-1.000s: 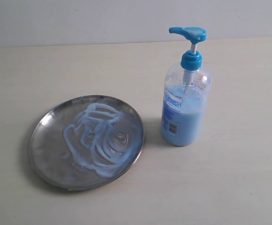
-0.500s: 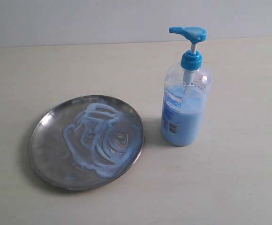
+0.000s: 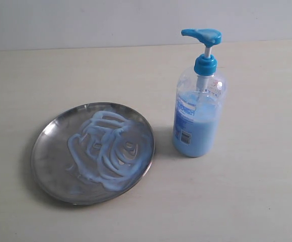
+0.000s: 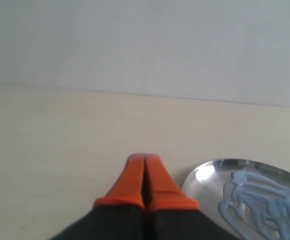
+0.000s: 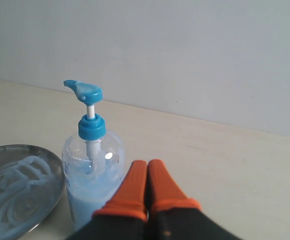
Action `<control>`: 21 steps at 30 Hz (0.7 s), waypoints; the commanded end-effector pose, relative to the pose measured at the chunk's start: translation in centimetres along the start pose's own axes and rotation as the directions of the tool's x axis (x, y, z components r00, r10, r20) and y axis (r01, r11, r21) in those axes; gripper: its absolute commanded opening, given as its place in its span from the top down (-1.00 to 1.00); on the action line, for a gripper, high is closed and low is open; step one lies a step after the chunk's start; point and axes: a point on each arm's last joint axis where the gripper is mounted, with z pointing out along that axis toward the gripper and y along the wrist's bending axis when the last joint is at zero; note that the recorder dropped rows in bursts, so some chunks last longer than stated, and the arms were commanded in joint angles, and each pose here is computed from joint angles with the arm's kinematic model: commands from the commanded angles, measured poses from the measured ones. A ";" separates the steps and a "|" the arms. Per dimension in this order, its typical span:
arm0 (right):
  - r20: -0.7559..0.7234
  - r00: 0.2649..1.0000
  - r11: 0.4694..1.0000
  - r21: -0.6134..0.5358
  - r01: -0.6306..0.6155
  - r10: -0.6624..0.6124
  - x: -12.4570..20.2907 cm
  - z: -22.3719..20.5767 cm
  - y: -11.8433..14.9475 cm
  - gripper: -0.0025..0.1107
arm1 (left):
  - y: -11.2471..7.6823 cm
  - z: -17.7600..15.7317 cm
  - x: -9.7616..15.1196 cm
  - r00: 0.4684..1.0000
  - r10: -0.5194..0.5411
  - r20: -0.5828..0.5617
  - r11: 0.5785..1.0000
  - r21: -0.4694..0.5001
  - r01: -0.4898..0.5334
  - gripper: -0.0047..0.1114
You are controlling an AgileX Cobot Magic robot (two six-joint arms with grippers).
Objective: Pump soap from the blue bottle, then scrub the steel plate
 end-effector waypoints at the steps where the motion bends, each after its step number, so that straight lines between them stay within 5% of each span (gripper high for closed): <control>1: 0.015 1.000 1.000 0.006 0.007 -0.007 0.0 -0.1 0.0 0.96 | 0.1 0.0 0.7 0.998 0.001 -0.066 1.000 -0.015 -0.002 0.92; 21: 0.021 1.000 1.000 0.008 0.007 -0.007 -0.1 -0.1 0.0 0.96 | 0.2 -0.1 1.2 0.993 -0.004 -0.115 1.000 -0.024 0.001 0.92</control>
